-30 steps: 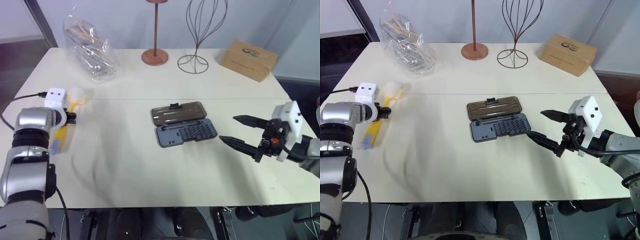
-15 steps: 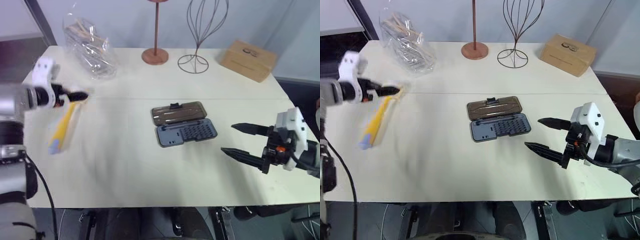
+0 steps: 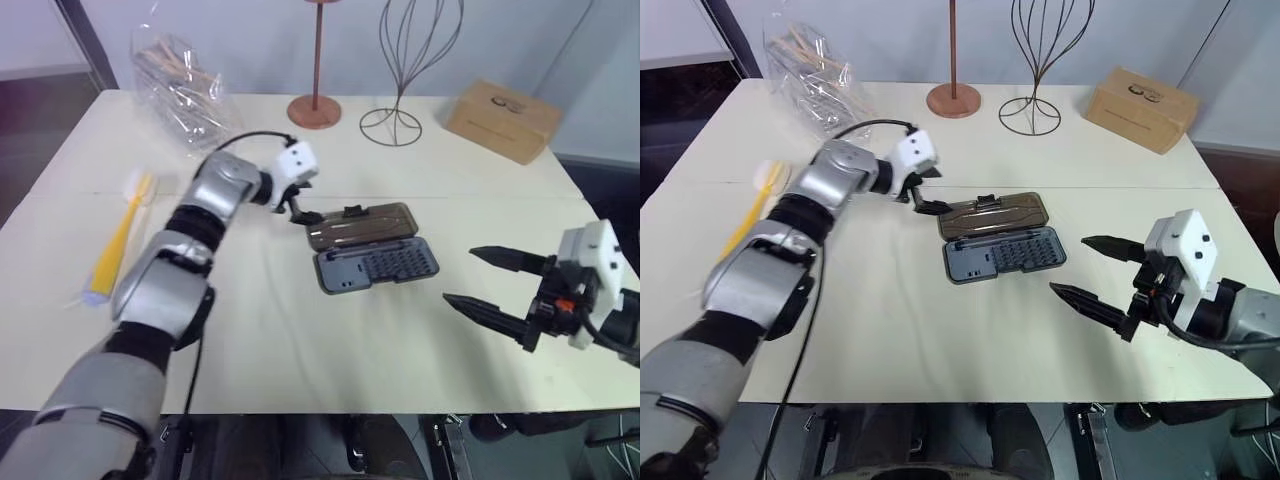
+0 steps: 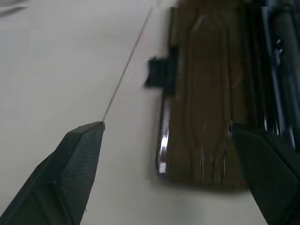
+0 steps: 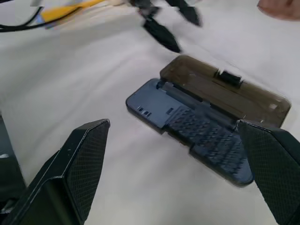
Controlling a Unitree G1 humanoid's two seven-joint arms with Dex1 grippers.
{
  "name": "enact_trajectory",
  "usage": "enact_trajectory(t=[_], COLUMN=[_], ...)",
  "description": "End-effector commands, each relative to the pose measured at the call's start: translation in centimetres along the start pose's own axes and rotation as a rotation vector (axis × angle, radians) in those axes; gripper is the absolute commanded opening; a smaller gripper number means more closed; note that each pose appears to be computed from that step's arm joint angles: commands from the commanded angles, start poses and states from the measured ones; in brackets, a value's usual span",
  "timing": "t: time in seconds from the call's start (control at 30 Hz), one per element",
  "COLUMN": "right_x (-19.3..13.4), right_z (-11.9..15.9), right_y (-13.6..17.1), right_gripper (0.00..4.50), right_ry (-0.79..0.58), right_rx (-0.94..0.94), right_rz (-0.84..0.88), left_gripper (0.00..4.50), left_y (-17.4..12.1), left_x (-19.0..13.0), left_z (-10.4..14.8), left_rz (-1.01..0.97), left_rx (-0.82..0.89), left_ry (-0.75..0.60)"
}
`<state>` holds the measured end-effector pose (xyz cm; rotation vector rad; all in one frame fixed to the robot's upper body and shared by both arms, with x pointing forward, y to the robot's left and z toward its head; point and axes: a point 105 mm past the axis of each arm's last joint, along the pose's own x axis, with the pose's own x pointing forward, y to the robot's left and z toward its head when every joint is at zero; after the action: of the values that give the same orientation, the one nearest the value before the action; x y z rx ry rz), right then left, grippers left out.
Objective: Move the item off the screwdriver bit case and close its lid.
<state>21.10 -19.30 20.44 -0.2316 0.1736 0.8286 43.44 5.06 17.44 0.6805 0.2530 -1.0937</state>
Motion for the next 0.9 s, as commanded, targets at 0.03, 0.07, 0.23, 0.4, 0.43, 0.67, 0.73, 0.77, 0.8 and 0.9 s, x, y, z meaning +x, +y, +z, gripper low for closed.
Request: enact_trajectory(t=[0.03, 0.07, 0.23, 0.4, 0.43, 0.67, 0.73, 0.77, 0.8, 0.9], right_x=[-0.8, -1.0, -2.0, -2.2, -2.1, -2.4, -2.4, -2.4, -2.5, -2.4], right_z=[0.9, 0.9, 0.9, 0.9, 0.9, 1.5, 1.5, 1.5, 1.5, 1.4], right_y=[1.0, 1.2, 1.6, 1.7, 1.6, 1.2, 1.2, 1.2, 1.3, 1.3], right_gripper=[4.5, 4.5, 4.5, 4.5, 4.5, 4.5, 4.5, 4.5, 4.5, 4.5], right_ry=[-0.027, -0.025, -0.028, -0.026, -0.027, -0.033, -0.032, -0.03, -0.029, -0.018], right_rx=[-0.029, -0.027, -0.015, -0.011, -0.014, -0.021, -0.021, -0.02, -0.019, -0.022], right_rz=[-0.043, -0.052, -0.129, -0.154, -0.159, -0.173, -0.175, -0.175, -0.175, -0.172], left_gripper=[4.46, 4.46, 4.46, 4.46, 4.22, 1.06, 0.58, 0.58, 0.58, 0.58], left_y=[0.7, 0.7, 0.2, -0.8, -1.1, -2.4, -2.3, -2.2, -2.2, -1.5], left_x=[0.5, 0.8, 1.9, 3.1, 3.4, 4.0, 3.8, 3.7, 3.7, 3.1], left_z=[0.7, 0.6, -0.7, -0.8, -0.8, -2.5, -3.2, -3.4, -3.5, -3.4], left_rz=[0.069, 0.081, 0.109, 0.095, 0.09, 0.048, 0.064, 0.069, 0.071, 0.087], left_rx=[0.067, 0.064, 0.02, -0.077, -0.101, -0.159, -0.169, -0.168, -0.167, -0.149], left_ry=[0.009, 0.018, 0.076, 0.052, 0.049, 0.1, 0.118, 0.122, 0.123, 0.102])
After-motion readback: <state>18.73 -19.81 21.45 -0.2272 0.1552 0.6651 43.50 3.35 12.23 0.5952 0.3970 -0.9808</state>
